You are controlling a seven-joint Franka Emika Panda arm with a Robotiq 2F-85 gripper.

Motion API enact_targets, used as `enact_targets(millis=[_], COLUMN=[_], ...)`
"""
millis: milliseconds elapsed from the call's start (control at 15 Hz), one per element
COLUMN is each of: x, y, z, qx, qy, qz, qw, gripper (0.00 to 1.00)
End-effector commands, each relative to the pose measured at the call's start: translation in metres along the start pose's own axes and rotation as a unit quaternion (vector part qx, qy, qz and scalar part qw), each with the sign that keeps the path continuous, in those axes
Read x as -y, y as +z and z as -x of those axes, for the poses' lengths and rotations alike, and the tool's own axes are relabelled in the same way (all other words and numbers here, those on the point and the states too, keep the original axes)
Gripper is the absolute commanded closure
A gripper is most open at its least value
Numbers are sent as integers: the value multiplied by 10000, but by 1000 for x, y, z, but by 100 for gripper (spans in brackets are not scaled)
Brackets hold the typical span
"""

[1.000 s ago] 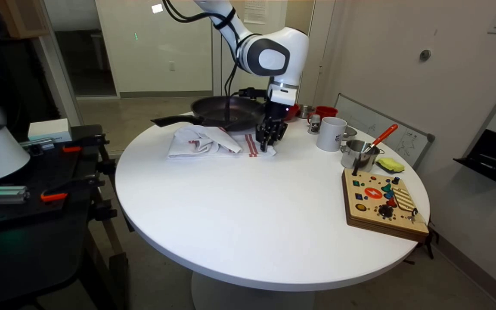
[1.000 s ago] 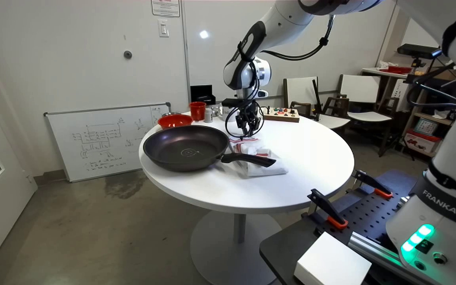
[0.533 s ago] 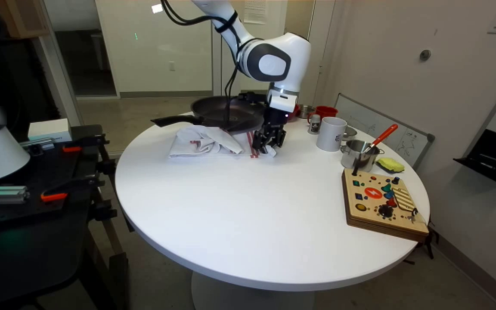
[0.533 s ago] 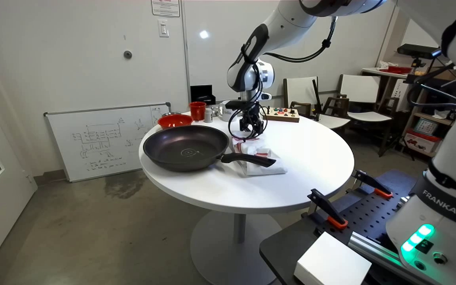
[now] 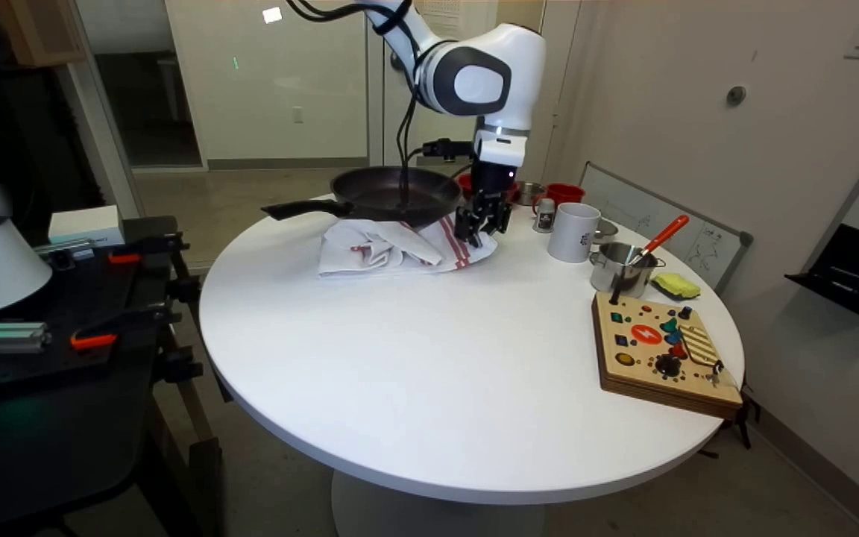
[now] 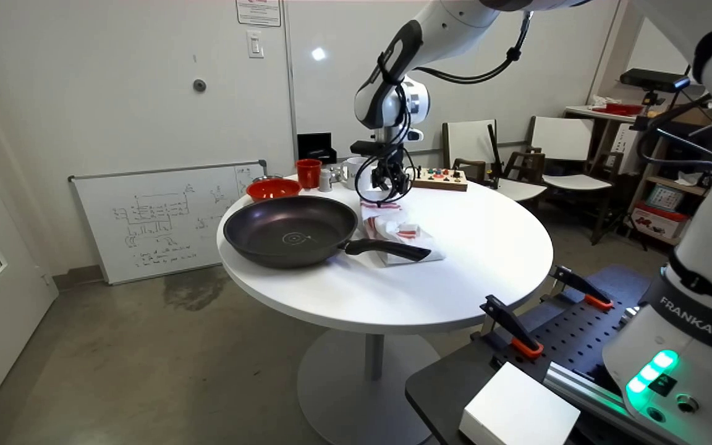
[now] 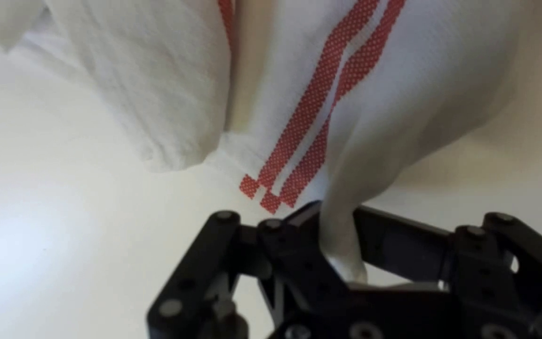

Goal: Fold the towel twice.

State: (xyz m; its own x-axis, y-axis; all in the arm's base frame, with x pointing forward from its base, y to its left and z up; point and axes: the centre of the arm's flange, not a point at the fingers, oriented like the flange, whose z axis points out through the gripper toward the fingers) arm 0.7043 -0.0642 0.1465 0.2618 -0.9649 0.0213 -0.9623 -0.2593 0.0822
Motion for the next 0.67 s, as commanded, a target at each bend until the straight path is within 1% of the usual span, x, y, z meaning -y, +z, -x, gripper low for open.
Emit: enact_targets(millis=[0,200,333,600], x=[-19,-34,-46,-64], y=[-51,-75,-84,-92], z=[18,31,39,47], qx=[-20,171,352,752], qy=[-265,-588,-781,-1091], qz=[218,624,892,1232], qw=[9994,9962,9923,9835], gripper=[98,100,100,100])
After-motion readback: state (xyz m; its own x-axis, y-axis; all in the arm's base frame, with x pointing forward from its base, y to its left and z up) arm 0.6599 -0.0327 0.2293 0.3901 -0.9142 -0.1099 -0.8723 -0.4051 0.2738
